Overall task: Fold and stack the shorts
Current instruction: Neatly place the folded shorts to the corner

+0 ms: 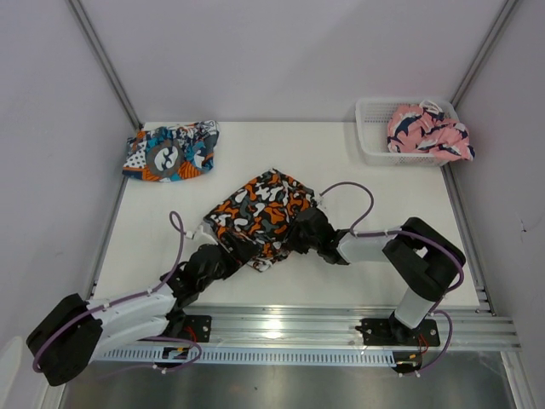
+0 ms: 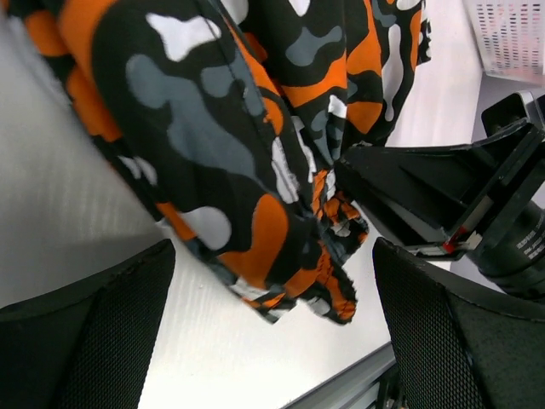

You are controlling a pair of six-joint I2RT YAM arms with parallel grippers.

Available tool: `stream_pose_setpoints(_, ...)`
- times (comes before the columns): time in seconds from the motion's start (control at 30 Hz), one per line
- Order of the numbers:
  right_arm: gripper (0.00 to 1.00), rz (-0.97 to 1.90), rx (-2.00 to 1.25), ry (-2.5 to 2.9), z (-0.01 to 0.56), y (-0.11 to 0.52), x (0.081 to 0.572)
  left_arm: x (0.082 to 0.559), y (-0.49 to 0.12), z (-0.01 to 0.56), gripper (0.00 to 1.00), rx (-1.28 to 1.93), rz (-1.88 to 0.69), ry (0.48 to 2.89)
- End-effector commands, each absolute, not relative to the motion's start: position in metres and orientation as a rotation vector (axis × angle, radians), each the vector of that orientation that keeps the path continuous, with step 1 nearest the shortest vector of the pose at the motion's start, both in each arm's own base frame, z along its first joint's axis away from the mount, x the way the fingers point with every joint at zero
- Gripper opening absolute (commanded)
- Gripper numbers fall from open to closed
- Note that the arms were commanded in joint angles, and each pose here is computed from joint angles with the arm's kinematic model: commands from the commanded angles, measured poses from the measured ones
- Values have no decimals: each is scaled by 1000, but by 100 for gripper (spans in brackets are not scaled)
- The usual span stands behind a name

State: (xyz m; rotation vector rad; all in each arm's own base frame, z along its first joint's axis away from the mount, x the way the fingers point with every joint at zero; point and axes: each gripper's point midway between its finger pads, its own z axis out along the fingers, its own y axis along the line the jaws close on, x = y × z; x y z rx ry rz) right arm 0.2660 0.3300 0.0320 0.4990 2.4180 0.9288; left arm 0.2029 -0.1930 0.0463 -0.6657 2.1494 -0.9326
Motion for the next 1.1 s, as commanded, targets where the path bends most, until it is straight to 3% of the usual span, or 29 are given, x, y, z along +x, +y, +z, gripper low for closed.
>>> stream_pose_setpoints(0.0,37,790,461,2507,8,316,247,206,-201,45,99,-712,-988,2143)
stream_pose_setpoints(0.73,37,816,402,2553,8,315,223,251,-198,17,99,-709,-934,2067)
stream_pose_setpoints(0.8,37,817,392,2555,8,316,223,259,-208,27,94,-652,-1009,1993)
stream_pose_setpoints(0.87,37,819,389,2555,9,316,224,270,-222,45,77,-583,-1100,1913)
stream_pose_setpoints(0.9,37,817,384,2554,10,316,224,264,-227,26,61,-567,-1114,1980)
stream_pose_setpoints(1.0,36,810,381,2550,11,313,224,265,-237,23,40,-560,-1208,1955)
stream_pose_setpoints(1.07,37,805,386,2546,14,310,225,265,-233,30,38,-548,-1229,1907)
